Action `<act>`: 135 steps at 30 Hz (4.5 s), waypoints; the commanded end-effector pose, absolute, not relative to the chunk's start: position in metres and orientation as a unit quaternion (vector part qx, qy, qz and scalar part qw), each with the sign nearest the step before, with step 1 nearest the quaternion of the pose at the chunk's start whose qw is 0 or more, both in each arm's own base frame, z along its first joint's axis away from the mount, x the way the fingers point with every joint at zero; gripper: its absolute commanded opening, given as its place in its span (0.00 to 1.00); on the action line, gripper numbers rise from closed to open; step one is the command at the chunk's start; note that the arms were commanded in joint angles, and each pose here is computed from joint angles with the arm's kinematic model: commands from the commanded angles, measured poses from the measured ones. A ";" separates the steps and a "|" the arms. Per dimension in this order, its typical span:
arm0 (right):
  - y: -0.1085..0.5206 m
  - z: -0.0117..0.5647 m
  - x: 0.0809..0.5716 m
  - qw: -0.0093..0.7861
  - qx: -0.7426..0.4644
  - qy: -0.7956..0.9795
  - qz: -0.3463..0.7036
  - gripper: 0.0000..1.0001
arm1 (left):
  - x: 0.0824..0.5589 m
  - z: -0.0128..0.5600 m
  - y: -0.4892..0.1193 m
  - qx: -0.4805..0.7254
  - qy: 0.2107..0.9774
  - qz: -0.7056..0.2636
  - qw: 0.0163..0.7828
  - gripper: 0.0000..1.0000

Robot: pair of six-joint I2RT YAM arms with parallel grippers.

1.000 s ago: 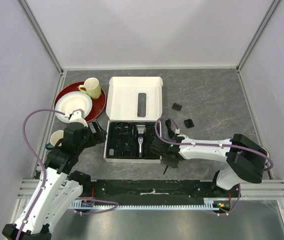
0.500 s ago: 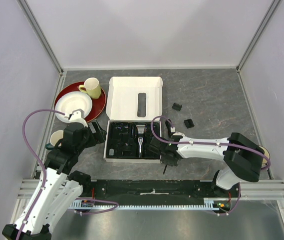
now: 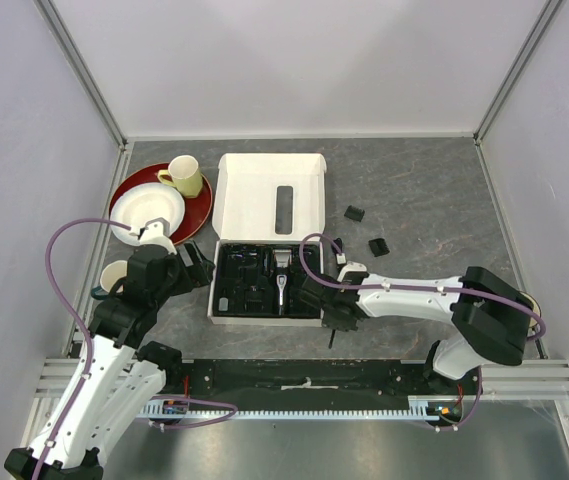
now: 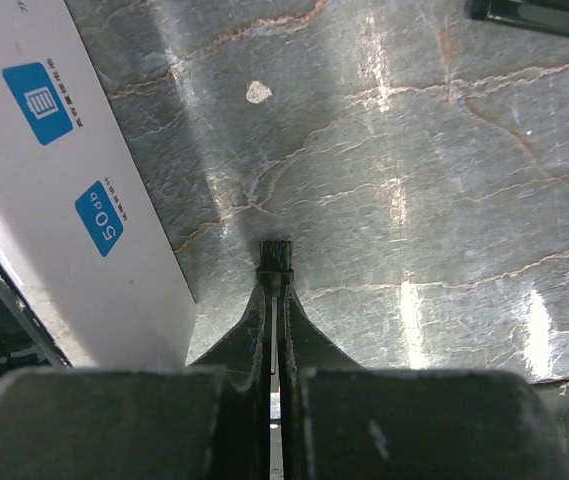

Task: Sort the hair-cutting tools

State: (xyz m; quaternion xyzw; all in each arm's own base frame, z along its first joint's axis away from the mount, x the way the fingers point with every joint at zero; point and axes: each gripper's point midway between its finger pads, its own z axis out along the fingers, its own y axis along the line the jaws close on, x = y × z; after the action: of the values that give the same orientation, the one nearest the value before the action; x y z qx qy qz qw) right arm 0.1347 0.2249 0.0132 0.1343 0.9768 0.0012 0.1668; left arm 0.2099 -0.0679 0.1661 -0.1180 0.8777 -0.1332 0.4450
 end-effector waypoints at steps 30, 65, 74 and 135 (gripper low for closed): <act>0.292 0.158 0.213 0.312 0.064 0.934 0.160 0.00 | 0.219 0.166 -0.094 -0.136 0.881 -0.170 0.420 0.88; 0.437 0.127 0.218 0.302 -0.042 0.929 0.208 0.00 | 0.191 0.089 -0.132 -0.165 0.908 -0.259 0.286 0.53; 0.440 0.112 0.214 0.298 -0.053 0.934 0.190 0.00 | 0.197 0.112 -0.112 -0.182 0.910 -0.207 0.311 0.72; 0.426 0.072 0.181 0.261 -0.077 0.950 0.152 0.00 | 0.208 0.147 -0.077 -0.146 0.909 -0.113 0.373 0.77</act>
State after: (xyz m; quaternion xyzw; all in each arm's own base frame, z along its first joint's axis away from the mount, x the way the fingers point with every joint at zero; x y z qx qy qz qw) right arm 0.1934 0.4285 0.0704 -0.0658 0.9485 0.1499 0.2712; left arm 0.2008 -0.0788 0.1357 -0.1576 0.9173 -0.1159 0.3467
